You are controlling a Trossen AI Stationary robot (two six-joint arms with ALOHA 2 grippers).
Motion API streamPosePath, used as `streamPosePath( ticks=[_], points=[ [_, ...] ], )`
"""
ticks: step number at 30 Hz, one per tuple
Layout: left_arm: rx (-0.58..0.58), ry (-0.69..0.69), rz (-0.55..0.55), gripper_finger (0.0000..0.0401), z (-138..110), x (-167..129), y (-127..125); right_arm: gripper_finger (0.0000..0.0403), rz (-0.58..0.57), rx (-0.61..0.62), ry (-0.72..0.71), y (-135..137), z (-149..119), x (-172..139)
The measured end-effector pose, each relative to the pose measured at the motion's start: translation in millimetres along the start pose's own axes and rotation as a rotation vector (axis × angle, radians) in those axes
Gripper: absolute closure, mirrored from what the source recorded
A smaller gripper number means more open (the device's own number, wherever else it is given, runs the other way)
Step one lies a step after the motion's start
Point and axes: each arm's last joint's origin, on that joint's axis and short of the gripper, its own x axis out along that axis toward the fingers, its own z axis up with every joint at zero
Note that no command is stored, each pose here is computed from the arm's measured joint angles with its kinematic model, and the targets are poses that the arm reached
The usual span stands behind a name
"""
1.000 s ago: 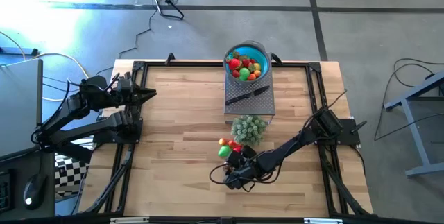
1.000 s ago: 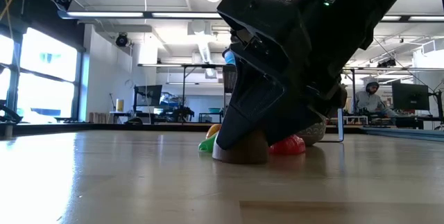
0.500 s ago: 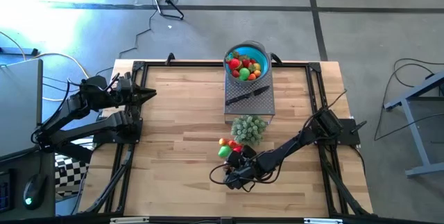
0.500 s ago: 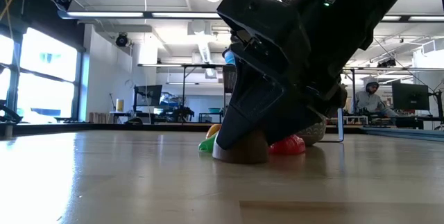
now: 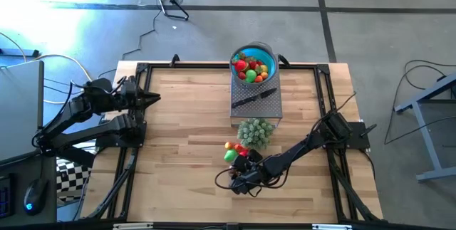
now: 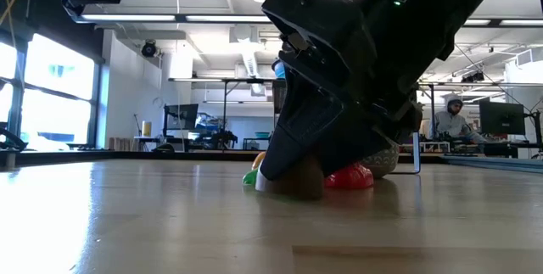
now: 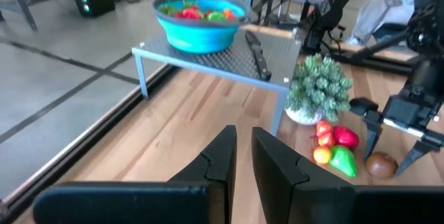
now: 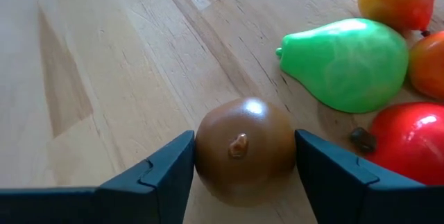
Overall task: Pick & Place Fruit
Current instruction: Put the brown kiwi into the blue strainer bowl
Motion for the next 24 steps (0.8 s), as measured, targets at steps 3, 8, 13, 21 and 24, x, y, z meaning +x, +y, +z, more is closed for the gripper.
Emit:
streamPosePath(
  ticks=[3, 8, 13, 21, 24],
  points=[
    [-0.006, 0.028, 0.001, 0.0357, -2.7, 0.0, 0.1, 0.0184, -0.001, -0.003, 0.0, 0.0, 0.0, 0.0],
    [-0.034, 0.042, 0.002, 0.0357, -4.1, 0.1, 0.1, 0.0183, 0.0, -0.002, -0.003, 0.1, 0.2, 0.0],
    [-0.052, 0.042, 0.003, 0.0357, -4.0, 0.1, 0.2, 0.0187, 0.051, -0.001, -0.026, 5.0, 3.2, -0.1],
    [-0.052, 0.042, 0.002, 0.0357, -4.0, 0.1, 0.1, 0.0189, 0.115, 0.022, -0.067, 11.8, 10.8, -6.7],
    [-0.052, 0.042, 0.002, 0.0357, -4.0, 0.1, 0.1, 0.0188, 0.13, 0.019, -0.089, 13.5, 17.5, -13.9]
  ],
)
